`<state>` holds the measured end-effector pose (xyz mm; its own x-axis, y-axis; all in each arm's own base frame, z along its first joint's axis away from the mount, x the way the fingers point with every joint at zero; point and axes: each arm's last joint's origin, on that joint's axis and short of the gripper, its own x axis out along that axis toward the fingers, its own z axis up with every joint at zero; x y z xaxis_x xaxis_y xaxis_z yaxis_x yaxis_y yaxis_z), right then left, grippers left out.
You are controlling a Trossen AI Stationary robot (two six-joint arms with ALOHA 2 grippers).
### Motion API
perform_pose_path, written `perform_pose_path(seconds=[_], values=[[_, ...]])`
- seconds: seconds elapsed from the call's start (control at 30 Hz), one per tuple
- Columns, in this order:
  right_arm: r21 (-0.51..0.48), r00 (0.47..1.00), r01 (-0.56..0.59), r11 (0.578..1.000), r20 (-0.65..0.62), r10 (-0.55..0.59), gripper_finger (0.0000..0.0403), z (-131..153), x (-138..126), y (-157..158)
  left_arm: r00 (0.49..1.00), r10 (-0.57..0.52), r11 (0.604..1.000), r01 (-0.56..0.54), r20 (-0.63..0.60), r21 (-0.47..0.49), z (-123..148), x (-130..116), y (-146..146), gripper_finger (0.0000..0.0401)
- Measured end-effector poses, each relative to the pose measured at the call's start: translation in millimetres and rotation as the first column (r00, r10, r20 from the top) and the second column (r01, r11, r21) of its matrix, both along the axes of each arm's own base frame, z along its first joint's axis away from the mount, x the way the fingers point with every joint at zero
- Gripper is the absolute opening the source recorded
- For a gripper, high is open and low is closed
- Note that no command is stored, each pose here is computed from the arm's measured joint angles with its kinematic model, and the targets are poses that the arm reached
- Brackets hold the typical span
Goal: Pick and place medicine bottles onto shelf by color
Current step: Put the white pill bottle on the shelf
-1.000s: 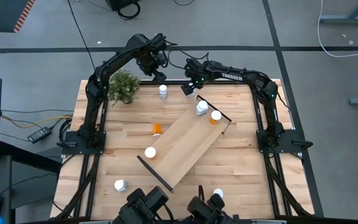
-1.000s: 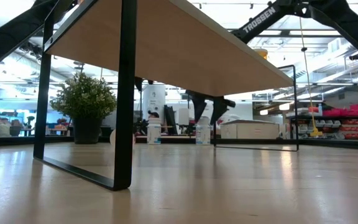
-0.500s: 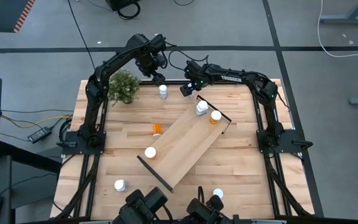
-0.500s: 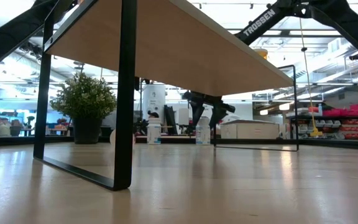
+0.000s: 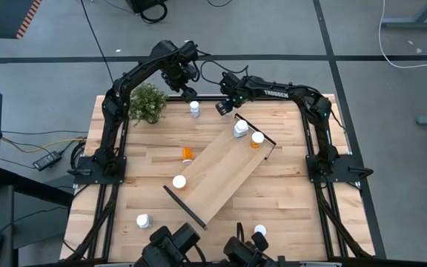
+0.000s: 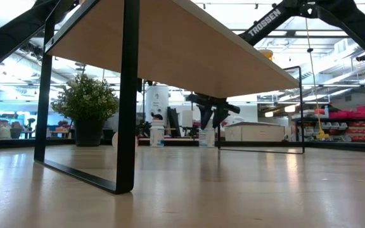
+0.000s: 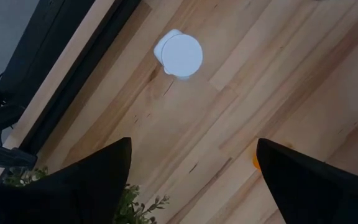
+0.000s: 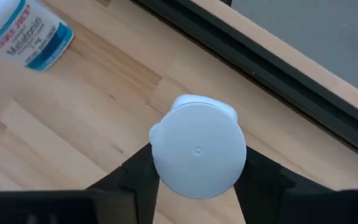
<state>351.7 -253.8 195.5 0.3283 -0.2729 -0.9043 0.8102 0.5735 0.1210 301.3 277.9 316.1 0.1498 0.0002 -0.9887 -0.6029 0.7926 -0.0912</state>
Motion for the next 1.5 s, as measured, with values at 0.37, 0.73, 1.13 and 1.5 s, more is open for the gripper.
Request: perform_pose_path(seconds=[0.37,0.73,1.13,1.5], values=[[0.027,0.983,-0.175,0.984,-0.058,0.176,0.0183,81,2,17,1.0,0.008,1.0,-0.008,0.0,-0.001,0,0,0,0.0353],[0.051,0.946,-0.314,0.948,-0.064,0.317,0.0186,179,-8,70,0.999,0.03,0.999,-0.03,0.01,0.017,0,1,2,0.0353],[-0.075,0.942,-0.331,0.941,0.031,0.334,0.0187,248,-52,134,0.997,0.079,0.996,-0.08,0.012,0.038,1,2,3,0.0353],[-0.066,0.898,-0.405,0.912,0.155,0.411,0.0188,278,-75,202,0.99,0.139,0.989,-0.14,0.024,0.045,1,3,5,0.0353]])
